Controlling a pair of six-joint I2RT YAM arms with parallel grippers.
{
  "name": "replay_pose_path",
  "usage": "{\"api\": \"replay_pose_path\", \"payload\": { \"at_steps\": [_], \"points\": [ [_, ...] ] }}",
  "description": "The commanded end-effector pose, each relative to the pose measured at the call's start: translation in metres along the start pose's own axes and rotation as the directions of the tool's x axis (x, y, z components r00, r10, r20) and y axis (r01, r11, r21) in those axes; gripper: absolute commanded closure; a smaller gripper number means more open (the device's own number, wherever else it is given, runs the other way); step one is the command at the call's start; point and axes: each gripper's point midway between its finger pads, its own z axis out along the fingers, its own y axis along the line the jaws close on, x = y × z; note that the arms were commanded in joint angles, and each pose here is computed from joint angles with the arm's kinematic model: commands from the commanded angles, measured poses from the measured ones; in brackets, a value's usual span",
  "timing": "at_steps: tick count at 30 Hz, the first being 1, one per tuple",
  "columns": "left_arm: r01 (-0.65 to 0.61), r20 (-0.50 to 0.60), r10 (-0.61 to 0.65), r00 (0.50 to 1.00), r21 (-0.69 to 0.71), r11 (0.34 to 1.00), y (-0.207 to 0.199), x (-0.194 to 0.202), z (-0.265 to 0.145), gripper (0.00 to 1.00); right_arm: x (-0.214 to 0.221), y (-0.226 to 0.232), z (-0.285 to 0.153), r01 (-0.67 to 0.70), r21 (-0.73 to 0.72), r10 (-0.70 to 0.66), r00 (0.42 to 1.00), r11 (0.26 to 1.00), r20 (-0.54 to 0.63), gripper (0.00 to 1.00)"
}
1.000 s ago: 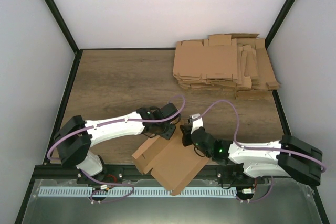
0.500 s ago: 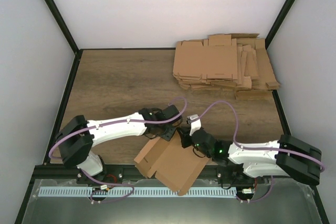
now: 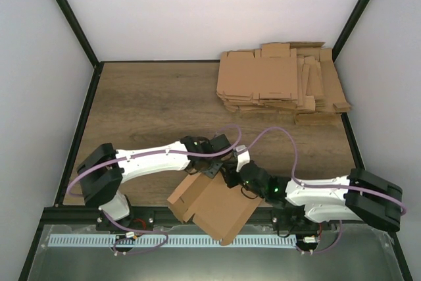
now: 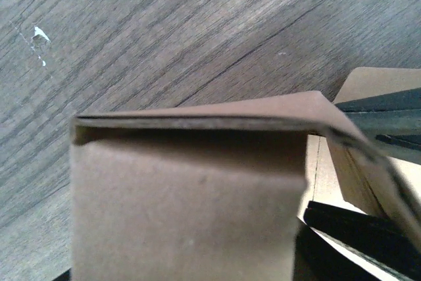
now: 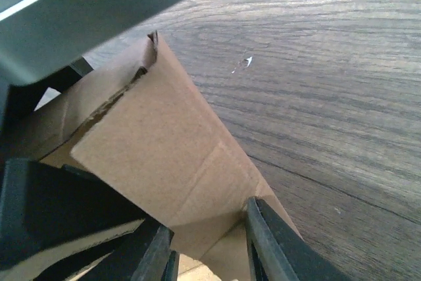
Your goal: Fold the paper box
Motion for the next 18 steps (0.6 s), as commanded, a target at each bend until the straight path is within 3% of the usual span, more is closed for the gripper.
{"api": "replay_pose_path", "payload": {
  "at_steps": [1,7,11,18],
  "points": [
    [-0.057,0.083,0.049,0.995,0.087,0.995,-0.035,-0.024,0.000,0.55,0.040,0.007,0.002,0.000,-0.045,-0.008,0.983,0.999,-0.184,0.68],
    [-0.093,0.080,0.087,0.993,0.075,0.993,-0.037,-0.022,-0.001,0.55,0.036,-0.004,-0.002,-0.009,-0.033,0.003,0.984,0.999,-0.179,0.58],
    [-0.123,0.077,0.118,0.990,0.066,0.990,-0.039,-0.022,0.000,0.55,0.031,-0.010,-0.001,0.042,-0.042,-0.049,0.982,0.998,-0.183,0.57],
    [-0.154,0.085,0.152,0.985,0.014,0.988,-0.031,-0.026,-0.001,0.55,0.025,-0.004,-0.012,0.063,-0.174,-0.087,0.987,0.983,-0.132,0.52]
  ]
}}
